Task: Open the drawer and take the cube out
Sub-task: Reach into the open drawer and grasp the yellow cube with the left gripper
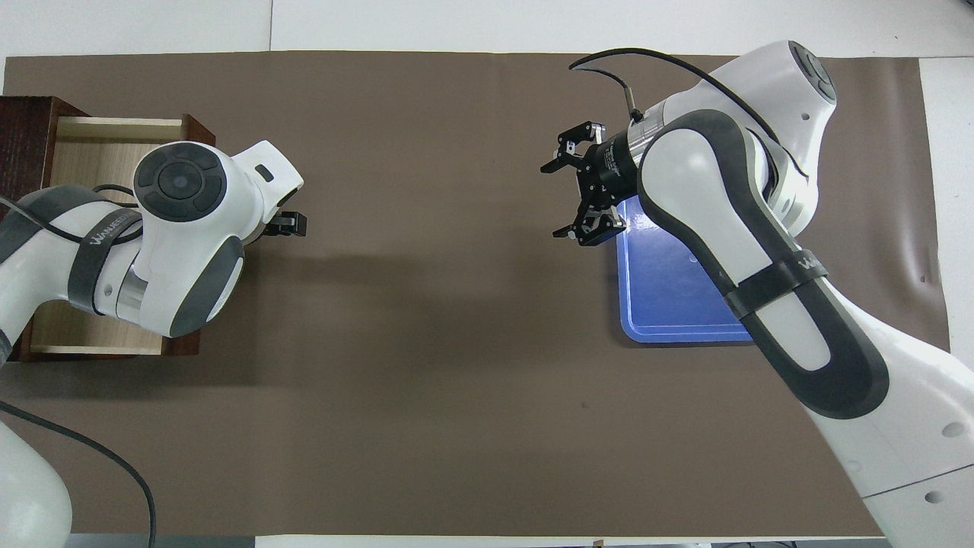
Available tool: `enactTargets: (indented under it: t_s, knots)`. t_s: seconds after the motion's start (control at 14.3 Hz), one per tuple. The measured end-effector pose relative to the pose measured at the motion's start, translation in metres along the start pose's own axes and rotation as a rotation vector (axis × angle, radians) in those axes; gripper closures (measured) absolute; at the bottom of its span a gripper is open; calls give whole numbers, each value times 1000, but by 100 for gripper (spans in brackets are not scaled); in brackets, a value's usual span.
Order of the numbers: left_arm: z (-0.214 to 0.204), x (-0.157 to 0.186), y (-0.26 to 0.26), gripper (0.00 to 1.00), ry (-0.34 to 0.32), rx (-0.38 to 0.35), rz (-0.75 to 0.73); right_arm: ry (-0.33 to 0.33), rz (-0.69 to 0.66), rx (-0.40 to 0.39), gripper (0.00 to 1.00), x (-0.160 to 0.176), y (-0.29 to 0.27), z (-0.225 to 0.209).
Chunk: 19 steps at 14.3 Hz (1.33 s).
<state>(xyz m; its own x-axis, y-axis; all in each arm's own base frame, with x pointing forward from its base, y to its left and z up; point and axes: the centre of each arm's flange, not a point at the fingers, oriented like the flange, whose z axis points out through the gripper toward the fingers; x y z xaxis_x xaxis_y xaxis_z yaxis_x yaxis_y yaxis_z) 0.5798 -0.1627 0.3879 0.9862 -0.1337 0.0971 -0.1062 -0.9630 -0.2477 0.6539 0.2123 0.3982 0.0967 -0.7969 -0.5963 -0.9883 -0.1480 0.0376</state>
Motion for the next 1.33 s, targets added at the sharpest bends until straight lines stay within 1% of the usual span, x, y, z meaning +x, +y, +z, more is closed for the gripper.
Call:
enactTargets:
  t_s: [0.14, 0.21, 0.35, 0.42, 0.56, 0.63, 0.77, 0.91, 0.98, 1.12, 1.26, 1.33]
  knots:
    - [-3, 1, -1, 0, -9, 0, -9, -32, -27, 0, 0, 1, 3, 1]
    - [-10, 4, -2, 0, -14, 0, -17, -64, -40, 3, 0, 4, 5, 2]
    - [-34, 14, -7, 0, -30, -8, -49, -136, -50, 18, 0, 21, 9, 2]
    - [-50, 20, -10, 0, -41, -30, -76, -161, -50, 26, 0, 31, 10, 1]
    - [-80, 29, -20, 0, -69, -66, -149, -184, -45, 33, 0, 42, 13, 0]
    - [-95, 32, -29, 0, -77, -68, -205, -198, -38, 35, 0, 42, 14, 1]
    - [-111, 38, -61, 0, -91, -66, -344, -221, -26, 46, 0, 37, 16, 6]
    - [-113, 42, -110, 0, -107, -102, -533, -234, -18, 52, 0, 33, 18, 13]
    - [-110, 40, -138, 0, -118, -114, -635, -242, -20, 55, 0, 33, 19, 14]
    - [-101, 36, -180, 0, -139, -115, -851, -269, -23, 68, 0, 35, 22, 18]
    - [-86, 32, -201, 0, -142, -109, -1041, -283, -23, 70, 0, 37, 26, 21]
    - [-76, 27, -204, 0, -145, -106, -1109, -284, -29, 71, 0, 38, 28, 21]
